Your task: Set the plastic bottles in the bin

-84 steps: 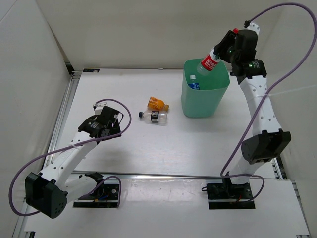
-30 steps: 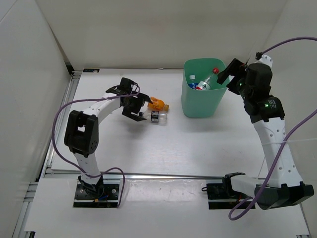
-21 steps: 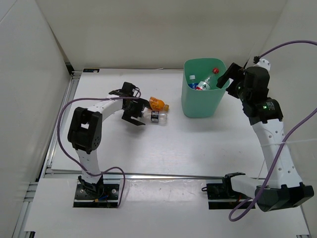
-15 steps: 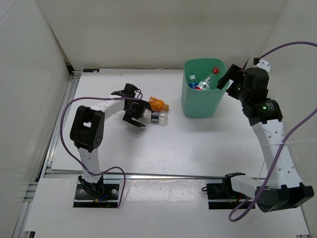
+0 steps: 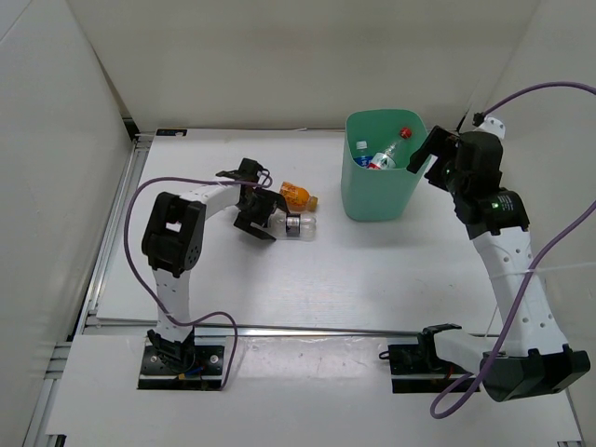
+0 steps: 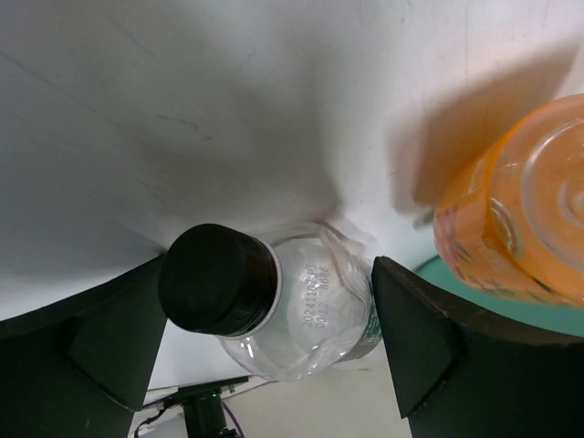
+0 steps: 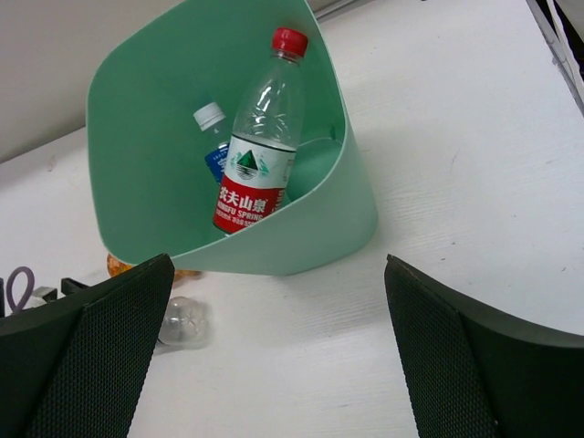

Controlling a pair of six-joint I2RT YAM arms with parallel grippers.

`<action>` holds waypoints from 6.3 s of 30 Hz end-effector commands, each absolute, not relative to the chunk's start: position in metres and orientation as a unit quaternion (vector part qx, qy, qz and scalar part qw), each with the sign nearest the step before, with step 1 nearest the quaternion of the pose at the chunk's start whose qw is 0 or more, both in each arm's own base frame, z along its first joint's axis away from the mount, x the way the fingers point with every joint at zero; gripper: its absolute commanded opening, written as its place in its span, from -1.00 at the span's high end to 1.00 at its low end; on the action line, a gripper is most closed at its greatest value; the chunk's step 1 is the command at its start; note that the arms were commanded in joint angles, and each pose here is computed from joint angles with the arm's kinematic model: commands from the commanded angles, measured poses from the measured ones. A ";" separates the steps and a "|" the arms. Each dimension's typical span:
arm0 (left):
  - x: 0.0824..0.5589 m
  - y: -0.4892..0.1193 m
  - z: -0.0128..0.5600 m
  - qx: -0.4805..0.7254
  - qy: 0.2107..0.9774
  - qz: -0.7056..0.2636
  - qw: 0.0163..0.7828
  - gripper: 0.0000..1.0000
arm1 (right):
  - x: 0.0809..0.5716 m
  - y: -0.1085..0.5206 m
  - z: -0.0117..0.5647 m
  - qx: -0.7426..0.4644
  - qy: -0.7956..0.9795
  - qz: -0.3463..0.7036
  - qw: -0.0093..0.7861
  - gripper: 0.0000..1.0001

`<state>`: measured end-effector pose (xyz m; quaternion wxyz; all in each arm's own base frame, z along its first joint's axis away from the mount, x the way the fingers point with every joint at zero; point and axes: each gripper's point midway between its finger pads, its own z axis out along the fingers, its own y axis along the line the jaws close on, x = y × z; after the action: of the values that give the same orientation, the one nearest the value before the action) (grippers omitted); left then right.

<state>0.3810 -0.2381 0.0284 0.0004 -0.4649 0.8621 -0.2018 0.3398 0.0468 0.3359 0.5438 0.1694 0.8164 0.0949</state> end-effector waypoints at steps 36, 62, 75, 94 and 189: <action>0.401 -0.215 0.225 -0.328 0.878 -0.287 0.199 0.47 | 0.323 0.002 0.335 0.244 0.796 0.001 0.554 -0.99; 0.513 -0.336 0.412 -0.106 0.745 -0.536 0.382 0.32 | 0.172 -0.034 0.232 0.370 0.811 -0.035 0.452 -0.99; 0.492 -0.405 0.410 -0.053 0.729 -0.549 0.405 0.25 | 0.151 -0.038 0.216 0.345 0.821 -0.042 0.453 -0.99; 0.492 -0.442 0.386 -0.072 0.727 -0.563 0.387 -0.14 | 0.154 -0.034 0.217 0.342 0.827 -0.036 0.446 -0.99; 0.524 -0.195 0.196 -0.446 0.821 -0.283 0.216 0.30 | 0.184 -0.023 0.186 0.313 0.859 -0.051 0.402 -0.99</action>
<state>0.4859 -0.2314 0.0649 0.0818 -0.4484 0.8686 -0.1945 0.1758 -0.0226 0.1862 0.3951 0.3122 0.8626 -0.0487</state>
